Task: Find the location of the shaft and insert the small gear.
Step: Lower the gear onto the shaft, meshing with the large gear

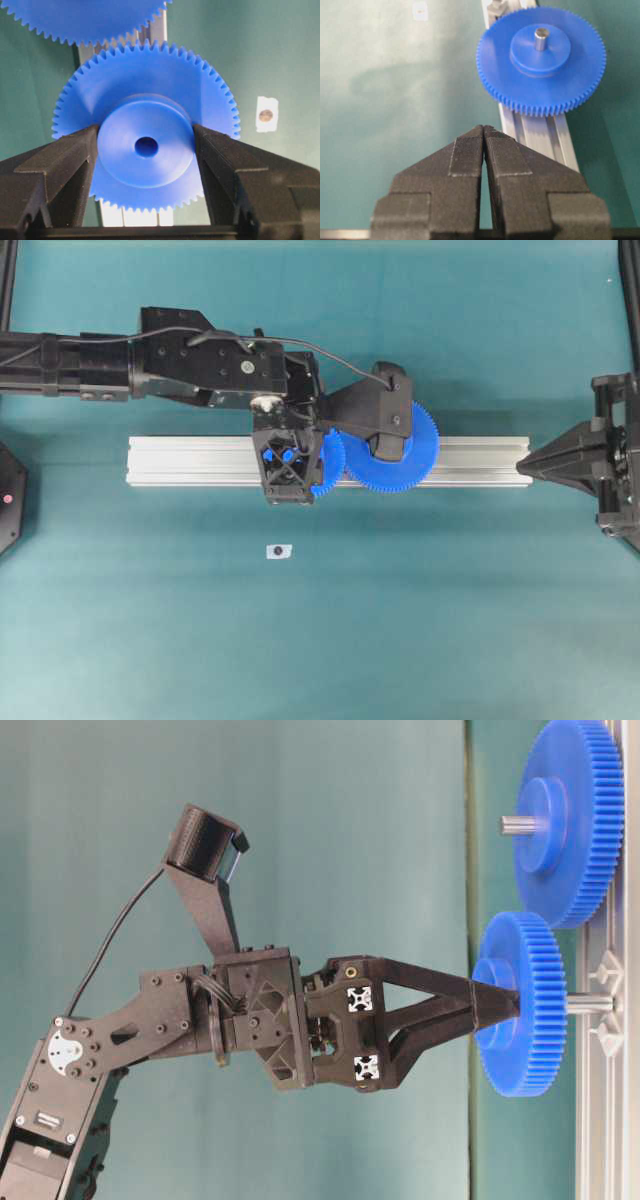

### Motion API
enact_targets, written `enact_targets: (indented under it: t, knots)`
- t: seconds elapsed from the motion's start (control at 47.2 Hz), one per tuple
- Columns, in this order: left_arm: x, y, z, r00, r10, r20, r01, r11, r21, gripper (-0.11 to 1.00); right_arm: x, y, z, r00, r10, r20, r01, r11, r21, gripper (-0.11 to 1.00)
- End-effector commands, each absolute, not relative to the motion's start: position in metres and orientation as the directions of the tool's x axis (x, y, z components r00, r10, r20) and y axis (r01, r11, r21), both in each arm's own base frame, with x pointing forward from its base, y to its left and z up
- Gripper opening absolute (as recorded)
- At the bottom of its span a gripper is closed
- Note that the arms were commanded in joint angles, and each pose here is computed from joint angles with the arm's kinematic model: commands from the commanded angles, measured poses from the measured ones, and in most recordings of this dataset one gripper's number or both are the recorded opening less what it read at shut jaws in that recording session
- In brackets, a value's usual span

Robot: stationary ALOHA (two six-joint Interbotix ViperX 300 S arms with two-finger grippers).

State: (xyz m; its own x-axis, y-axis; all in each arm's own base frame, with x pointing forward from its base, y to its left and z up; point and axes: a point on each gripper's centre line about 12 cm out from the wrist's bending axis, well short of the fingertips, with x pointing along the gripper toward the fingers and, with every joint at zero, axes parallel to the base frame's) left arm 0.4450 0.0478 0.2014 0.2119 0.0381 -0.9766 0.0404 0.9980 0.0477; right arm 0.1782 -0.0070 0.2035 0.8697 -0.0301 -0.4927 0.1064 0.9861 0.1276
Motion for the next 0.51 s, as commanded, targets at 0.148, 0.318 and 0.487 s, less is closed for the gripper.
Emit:
enact_targets:
  t: [0.148, 0.318, 0.487]
  knots:
    - [0.449, 0.052, 0.223, 0.269, 0.05, -0.962, 0.026, 0.998, 0.059, 0.65, 0.181, -0.007, 0.208, 0.878, -0.032, -0.478, 0.111, 0.984, 0.138, 0.04]
    - [0.452, 0.053, 0.229, 0.286, 0.052, -0.957, 0.024, 0.998, 0.061, 0.92, 0.181, -0.007, 0.208, 0.876, -0.032, -0.481, 0.112, 0.984, 0.138, 0.04]
    - [0.452, 0.053, 0.23, 0.289, 0.052, -0.956, 0.025, 0.998, 0.062, 0.9, 0.181, -0.007, 0.208, 0.877, -0.032, -0.479, 0.111, 0.984, 0.138, 0.04]
